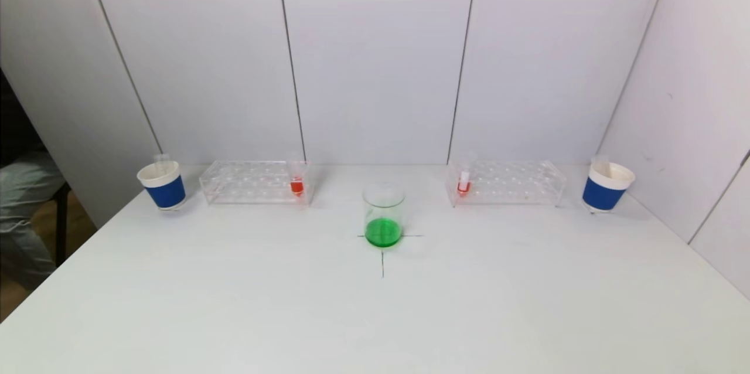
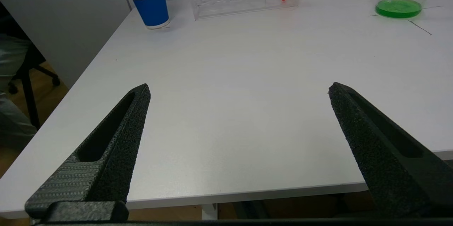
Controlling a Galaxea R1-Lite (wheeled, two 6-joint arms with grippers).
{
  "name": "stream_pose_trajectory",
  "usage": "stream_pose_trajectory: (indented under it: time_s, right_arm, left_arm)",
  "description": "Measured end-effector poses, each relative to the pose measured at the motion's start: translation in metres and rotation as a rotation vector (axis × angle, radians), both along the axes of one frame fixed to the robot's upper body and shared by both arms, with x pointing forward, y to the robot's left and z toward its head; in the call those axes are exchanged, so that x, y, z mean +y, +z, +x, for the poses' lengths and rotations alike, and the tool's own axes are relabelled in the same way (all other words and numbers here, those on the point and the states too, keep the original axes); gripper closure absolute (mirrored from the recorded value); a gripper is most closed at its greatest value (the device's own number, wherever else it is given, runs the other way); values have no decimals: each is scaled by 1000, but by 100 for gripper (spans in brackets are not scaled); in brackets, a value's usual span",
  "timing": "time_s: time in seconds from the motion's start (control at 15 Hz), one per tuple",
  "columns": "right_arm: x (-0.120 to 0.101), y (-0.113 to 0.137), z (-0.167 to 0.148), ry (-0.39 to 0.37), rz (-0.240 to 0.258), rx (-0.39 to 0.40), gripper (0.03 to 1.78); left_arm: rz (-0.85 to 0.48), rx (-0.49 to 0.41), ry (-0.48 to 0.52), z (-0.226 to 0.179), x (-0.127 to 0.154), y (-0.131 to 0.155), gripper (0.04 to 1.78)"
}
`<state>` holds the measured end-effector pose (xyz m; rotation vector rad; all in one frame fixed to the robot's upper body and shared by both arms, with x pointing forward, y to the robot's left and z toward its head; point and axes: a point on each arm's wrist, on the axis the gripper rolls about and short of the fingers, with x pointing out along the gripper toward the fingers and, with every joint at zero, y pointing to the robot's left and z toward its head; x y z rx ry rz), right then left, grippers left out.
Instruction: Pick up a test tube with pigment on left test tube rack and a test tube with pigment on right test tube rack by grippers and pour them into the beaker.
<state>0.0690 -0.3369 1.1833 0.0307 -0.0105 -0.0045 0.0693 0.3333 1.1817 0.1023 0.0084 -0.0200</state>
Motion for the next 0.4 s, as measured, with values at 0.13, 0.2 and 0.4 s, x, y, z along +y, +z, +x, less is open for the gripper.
stream_pose_trajectory:
  time_s: [0.13,0.2,0.4]
  right_arm:
    - [0,0,0,0,0,0,4]
    - [0,0,0,1,0,1,4]
    - [0,0,0,1,0,1,4]
  left_arm:
    - [0,0,0,0,0,0,6]
    - [0,0,0,0,0,0,6]
    - [0,0,0,0,0,0,6]
